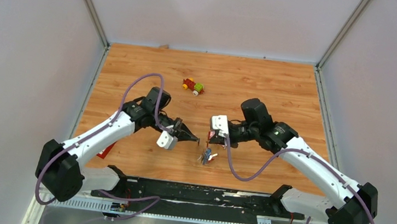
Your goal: Put the keys on the keyring
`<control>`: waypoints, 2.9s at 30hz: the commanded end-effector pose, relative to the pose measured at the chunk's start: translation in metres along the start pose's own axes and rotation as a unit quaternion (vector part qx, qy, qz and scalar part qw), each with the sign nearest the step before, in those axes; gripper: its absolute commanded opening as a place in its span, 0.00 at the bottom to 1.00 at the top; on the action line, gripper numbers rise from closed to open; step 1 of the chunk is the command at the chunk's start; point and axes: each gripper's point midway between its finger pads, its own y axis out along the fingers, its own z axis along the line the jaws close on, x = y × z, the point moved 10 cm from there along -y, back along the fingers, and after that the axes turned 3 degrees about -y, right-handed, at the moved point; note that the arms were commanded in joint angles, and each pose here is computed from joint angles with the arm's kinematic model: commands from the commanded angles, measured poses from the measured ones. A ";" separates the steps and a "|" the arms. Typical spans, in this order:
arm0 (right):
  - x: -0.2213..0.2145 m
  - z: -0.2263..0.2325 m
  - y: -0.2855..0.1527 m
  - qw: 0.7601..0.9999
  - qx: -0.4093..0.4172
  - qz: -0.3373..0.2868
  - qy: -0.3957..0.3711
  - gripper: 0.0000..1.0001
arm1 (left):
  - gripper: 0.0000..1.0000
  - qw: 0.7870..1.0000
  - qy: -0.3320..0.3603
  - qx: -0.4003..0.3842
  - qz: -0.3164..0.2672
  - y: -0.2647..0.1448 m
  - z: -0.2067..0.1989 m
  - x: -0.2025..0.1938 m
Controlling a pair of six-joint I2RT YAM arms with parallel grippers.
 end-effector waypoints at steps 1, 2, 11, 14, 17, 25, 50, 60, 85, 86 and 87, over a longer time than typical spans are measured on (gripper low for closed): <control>0.026 -0.006 -0.007 0.998 0.014 -0.054 -0.026 0.00 | 0.00 0.997 -0.039 0.020 -0.069 -0.004 0.014 0.012; 0.027 -0.005 -0.007 0.998 0.018 -0.056 -0.026 0.00 | 0.00 0.996 -0.049 0.019 -0.078 -0.005 0.013 0.010; 0.028 -0.007 -0.005 0.998 0.025 -0.058 -0.021 0.00 | 0.00 0.977 -0.126 0.003 -0.173 -0.003 -0.009 0.017; 0.027 -0.008 -0.001 0.997 0.035 -0.061 -0.014 0.00 | 0.00 0.971 -0.164 -0.004 -0.174 0.000 -0.007 0.008; 0.026 -0.009 0.003 0.997 0.038 -0.060 -0.006 0.00 | 0.00 0.972 -0.150 -0.012 -0.179 0.006 -0.015 0.008; 0.026 -0.010 0.000 0.999 0.018 -0.042 -0.013 0.00 | 0.00 0.980 -0.119 -0.035 -0.155 -0.007 0.013 0.042; 0.043 -0.008 -0.017 0.997 0.002 -0.057 -0.045 0.00 | 0.00 0.983 -0.149 0.093 -0.050 -0.018 0.058 0.051; 0.044 -0.006 -0.013 0.996 0.023 -0.071 -0.041 0.00 | 0.00 0.990 -0.085 0.007 -0.113 -0.003 0.016 0.038; 0.028 0.001 0.009 0.996 0.070 -0.053 -0.032 0.00 | 0.00 0.994 -0.093 0.032 -0.055 0.000 0.020 0.050; 0.028 0.001 0.010 0.996 0.068 -0.050 -0.031 0.00 | 0.00 0.994 -0.093 0.028 -0.056 -0.001 0.019 0.051; 0.027 0.001 0.009 0.996 0.066 -0.047 -0.032 0.00 | 0.00 0.994 -0.091 0.024 -0.055 -0.002 0.018 0.053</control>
